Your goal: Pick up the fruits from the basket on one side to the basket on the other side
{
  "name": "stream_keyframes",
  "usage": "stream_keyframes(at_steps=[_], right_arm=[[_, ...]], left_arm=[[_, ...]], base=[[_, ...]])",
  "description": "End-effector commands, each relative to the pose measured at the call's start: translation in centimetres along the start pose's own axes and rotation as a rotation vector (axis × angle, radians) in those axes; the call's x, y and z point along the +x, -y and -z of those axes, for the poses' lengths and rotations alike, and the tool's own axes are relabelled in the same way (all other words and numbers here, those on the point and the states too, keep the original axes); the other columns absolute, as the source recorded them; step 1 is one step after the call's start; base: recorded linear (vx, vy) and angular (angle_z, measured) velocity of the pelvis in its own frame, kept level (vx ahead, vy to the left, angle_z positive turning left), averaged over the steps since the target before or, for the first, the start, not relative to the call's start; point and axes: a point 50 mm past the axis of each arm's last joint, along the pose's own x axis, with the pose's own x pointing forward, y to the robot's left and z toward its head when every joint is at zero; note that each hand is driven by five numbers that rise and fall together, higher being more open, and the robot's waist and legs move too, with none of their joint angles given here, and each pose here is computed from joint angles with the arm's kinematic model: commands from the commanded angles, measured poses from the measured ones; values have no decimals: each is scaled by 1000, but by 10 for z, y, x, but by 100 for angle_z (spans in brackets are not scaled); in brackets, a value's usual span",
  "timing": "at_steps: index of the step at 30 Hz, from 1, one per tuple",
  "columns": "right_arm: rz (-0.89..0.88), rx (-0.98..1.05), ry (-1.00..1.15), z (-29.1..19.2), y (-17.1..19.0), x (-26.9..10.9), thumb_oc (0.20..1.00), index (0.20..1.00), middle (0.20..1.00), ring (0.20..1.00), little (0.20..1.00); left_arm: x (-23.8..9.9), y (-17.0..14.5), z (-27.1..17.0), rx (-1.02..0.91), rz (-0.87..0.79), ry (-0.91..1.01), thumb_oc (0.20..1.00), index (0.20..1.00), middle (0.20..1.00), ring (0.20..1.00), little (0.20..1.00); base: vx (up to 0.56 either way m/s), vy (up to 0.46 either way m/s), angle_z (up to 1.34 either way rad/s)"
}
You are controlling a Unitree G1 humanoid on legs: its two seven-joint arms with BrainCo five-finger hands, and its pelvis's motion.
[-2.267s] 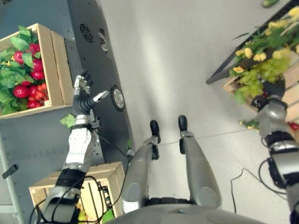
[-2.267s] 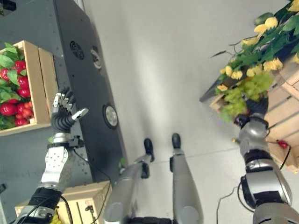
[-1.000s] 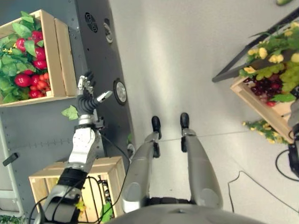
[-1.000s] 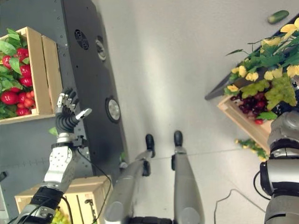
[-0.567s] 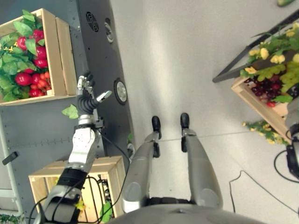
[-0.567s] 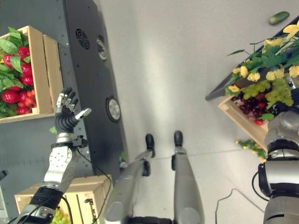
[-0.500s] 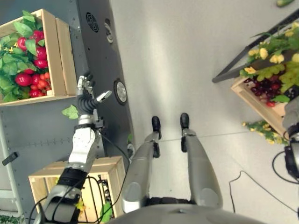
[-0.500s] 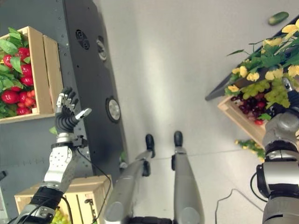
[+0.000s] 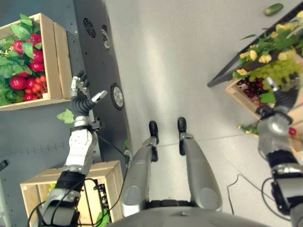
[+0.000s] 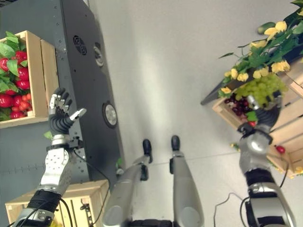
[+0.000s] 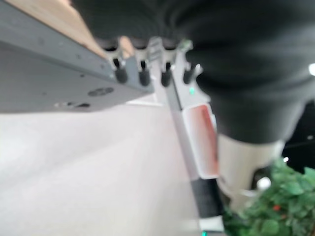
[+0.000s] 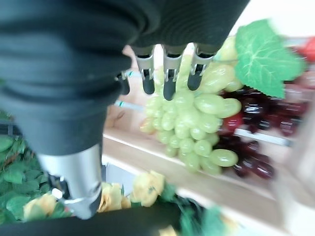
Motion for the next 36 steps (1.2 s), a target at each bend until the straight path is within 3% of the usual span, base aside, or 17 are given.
stream_keyframes(at_steps=[1, 11, 20, 36], right_arm=[[-116, 51, 71, -6, -8, -12, 1000, 1000, 1000, 1000, 1000], [-331, 33, -49, 20, -20, -49, 1000, 1000, 1000, 1000, 1000], [-474, -96, -20, 17, -21, -65, 1000, 1000, 1000, 1000, 1000], [-706, -214, -22, 12, -15, -97, 1000, 1000, 1000, 1000, 1000]], left_arm=[[-5, -24, -9, 59, -65, 70, 1000, 1000, 1000, 1000, 1000], [-12, -38, -9, 74, -91, 64, 1000, 1000, 1000, 1000, 1000], [-16, -39, -4, 98, -77, 46, 1000, 1000, 1000, 1000, 1000], [-61, -64, 37, 215, -52, -200, 1000, 1000, 1000, 1000, 1000]], base=[[0, 0, 0], [5, 8, 2], [27, 12, 0], [73, 43, 2]])
